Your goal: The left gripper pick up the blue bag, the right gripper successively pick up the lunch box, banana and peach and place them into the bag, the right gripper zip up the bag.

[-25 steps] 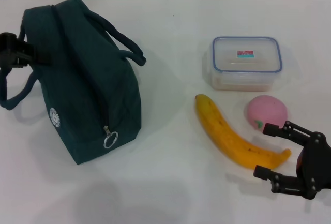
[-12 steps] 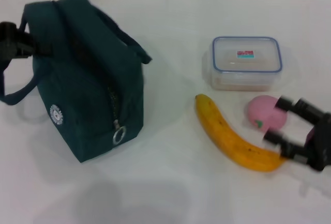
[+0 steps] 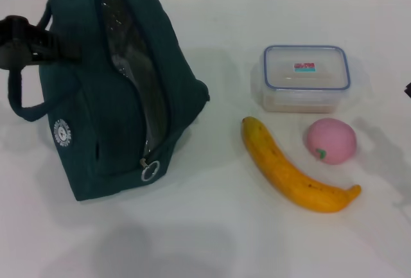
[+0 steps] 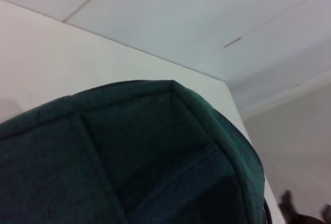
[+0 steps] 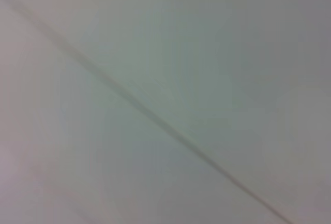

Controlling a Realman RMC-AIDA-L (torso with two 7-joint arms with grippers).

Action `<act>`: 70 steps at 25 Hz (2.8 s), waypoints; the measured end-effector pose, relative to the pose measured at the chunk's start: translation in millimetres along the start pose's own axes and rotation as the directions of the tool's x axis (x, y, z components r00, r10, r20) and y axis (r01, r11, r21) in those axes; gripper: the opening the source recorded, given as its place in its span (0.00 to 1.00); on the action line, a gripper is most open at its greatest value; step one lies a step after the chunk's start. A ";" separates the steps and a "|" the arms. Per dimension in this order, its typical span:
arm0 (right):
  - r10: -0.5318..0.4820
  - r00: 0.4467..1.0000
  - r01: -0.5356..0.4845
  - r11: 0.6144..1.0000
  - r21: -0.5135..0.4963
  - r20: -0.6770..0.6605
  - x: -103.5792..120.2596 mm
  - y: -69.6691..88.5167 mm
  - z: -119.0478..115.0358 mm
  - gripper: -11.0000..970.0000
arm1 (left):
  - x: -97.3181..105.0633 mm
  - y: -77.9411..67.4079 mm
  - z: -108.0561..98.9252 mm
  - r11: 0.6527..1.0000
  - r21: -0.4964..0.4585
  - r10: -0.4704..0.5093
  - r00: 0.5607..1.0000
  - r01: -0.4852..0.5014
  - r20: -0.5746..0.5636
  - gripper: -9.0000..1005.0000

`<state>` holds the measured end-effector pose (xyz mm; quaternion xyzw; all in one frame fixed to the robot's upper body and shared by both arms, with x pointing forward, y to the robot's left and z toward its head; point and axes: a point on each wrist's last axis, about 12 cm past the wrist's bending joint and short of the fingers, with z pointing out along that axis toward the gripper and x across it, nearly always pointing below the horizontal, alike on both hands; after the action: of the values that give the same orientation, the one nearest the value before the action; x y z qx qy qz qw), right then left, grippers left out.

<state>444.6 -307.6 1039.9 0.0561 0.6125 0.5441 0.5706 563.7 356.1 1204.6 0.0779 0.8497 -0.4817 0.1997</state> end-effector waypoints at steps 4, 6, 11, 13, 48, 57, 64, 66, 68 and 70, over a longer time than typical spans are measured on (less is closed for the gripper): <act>0.184 0.983 -0.186 0.974 0.130 0.029 -0.6 -15.2 -2.9 0.87 | 1.7 1.9 5.2 1.000 0.029 -0.012 1.000 0.012 -0.012 0.05; 0.264 0.963 -0.268 0.945 0.189 0.046 -0.8 -22.9 -3.4 0.87 | 2.9 3.0 7.3 0.999 0.038 -0.022 1.000 0.022 -0.016 0.05; 0.346 0.936 -0.350 0.895 0.277 0.065 -1.8 -36.8 5.2 0.87 | 4.7 2.8 11.6 0.998 0.052 -0.017 1.000 0.017 -0.017 0.05; 0.366 0.928 -0.370 0.878 0.303 0.072 -1.1 -41.0 11.0 0.87 | 5.7 2.6 13.9 0.998 0.059 -0.006 1.000 0.007 -0.017 0.05; 0.409 0.912 -0.370 0.835 0.407 -0.010 -0.8 -56.9 114.4 0.86 | -2.5 -5.4 28.5 0.997 0.063 0.040 0.998 -0.036 -0.053 0.05; 0.406 0.914 -0.365 0.845 0.391 -0.023 -1.4 -54.9 115.9 0.86 | -1.2 -5.1 29.2 0.997 0.064 0.039 0.998 -0.035 -0.054 0.05; 0.403 0.914 -0.361 0.850 0.383 -0.033 -1.1 -53.8 116.3 0.85 | -0.6 -5.7 31.1 0.997 0.063 0.043 0.997 -0.038 -0.069 0.05; 0.400 0.916 -0.358 0.854 0.377 -0.038 -1.1 -53.1 116.4 0.83 | -0.5 -5.9 31.3 0.997 0.064 0.045 0.997 -0.041 -0.070 0.05; 0.393 0.918 -0.349 0.860 0.371 -0.047 -1.7 -52.5 116.2 0.82 | -0.3 -5.8 31.3 0.997 0.064 0.046 0.996 -0.041 -0.070 0.05; 0.387 0.921 -0.341 0.864 0.370 -0.055 -2.0 -52.5 115.1 0.79 | 0.0 -5.6 31.2 0.997 0.064 0.046 0.996 -0.041 -0.070 0.05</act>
<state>561.7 -260.7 1030.8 0.2374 0.7138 0.5254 0.3976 570.1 326.7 1194.8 0.1198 0.8391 -0.5003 0.1769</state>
